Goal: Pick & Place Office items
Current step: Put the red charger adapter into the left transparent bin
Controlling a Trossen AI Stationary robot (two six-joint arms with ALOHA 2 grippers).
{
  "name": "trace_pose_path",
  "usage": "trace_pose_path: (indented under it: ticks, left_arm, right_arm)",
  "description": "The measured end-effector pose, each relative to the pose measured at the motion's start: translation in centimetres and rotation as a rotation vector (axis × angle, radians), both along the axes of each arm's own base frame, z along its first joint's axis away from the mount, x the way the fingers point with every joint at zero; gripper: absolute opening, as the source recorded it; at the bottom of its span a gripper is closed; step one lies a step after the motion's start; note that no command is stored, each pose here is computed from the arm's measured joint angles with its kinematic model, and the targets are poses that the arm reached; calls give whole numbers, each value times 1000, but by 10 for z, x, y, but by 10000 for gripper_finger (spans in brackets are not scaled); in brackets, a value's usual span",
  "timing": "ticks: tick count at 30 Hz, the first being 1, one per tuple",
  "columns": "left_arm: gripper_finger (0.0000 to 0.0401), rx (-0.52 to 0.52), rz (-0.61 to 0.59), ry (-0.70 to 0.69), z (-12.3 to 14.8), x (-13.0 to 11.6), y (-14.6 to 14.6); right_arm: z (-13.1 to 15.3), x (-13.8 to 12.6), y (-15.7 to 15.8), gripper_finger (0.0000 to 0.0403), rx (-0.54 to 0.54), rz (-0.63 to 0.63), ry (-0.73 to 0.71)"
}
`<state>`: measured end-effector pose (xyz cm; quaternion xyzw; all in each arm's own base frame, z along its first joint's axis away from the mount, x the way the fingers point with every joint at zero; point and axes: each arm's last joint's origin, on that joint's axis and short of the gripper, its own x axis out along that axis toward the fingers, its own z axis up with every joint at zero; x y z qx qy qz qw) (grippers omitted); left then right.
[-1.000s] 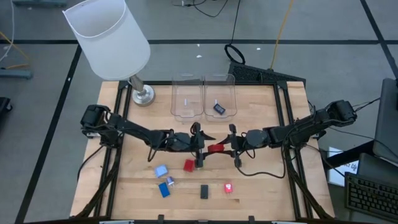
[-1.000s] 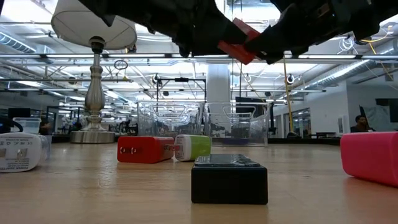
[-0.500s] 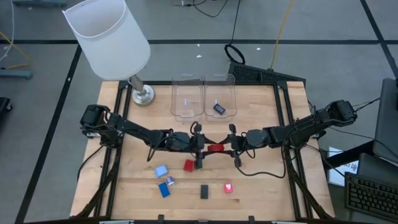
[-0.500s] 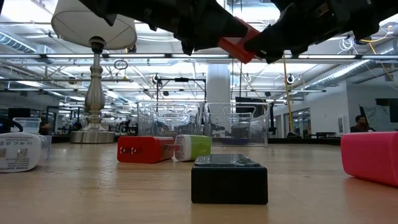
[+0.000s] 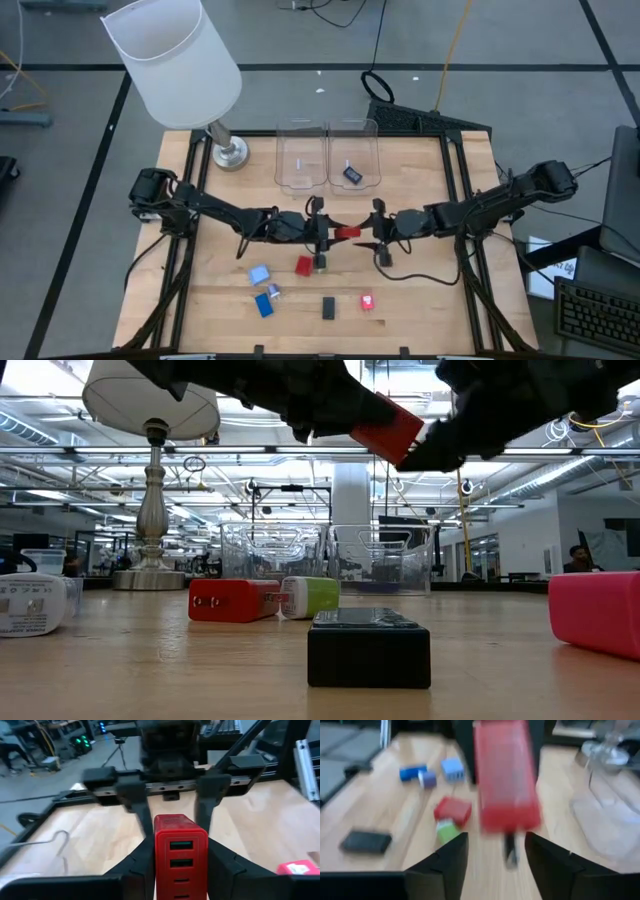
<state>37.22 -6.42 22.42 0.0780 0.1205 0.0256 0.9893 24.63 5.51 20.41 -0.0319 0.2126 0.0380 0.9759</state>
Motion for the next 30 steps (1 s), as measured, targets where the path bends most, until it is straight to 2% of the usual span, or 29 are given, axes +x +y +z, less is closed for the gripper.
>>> trace_pose_path:
  ticks: [5,11,19,24,30]
  left_arm:
    - [118,15,29,0,3,-2,2]
    - [118,24,51,20,1,-2,4]
    - [118,-2,64,34,0,-1,11]
    - [118,3,68,34,0,-1,14]
    - [118,7,101,63,1,-4,31]
  right_arm:
    - [19,-22,-5,224,11,-7,6]
    - [43,-48,-11,225,86,-27,-53]
    - [31,-73,-18,218,128,-36,-127]
    - [26,-81,-20,217,144,-33,-192]
    - [26,-86,-21,217,161,-35,-220]
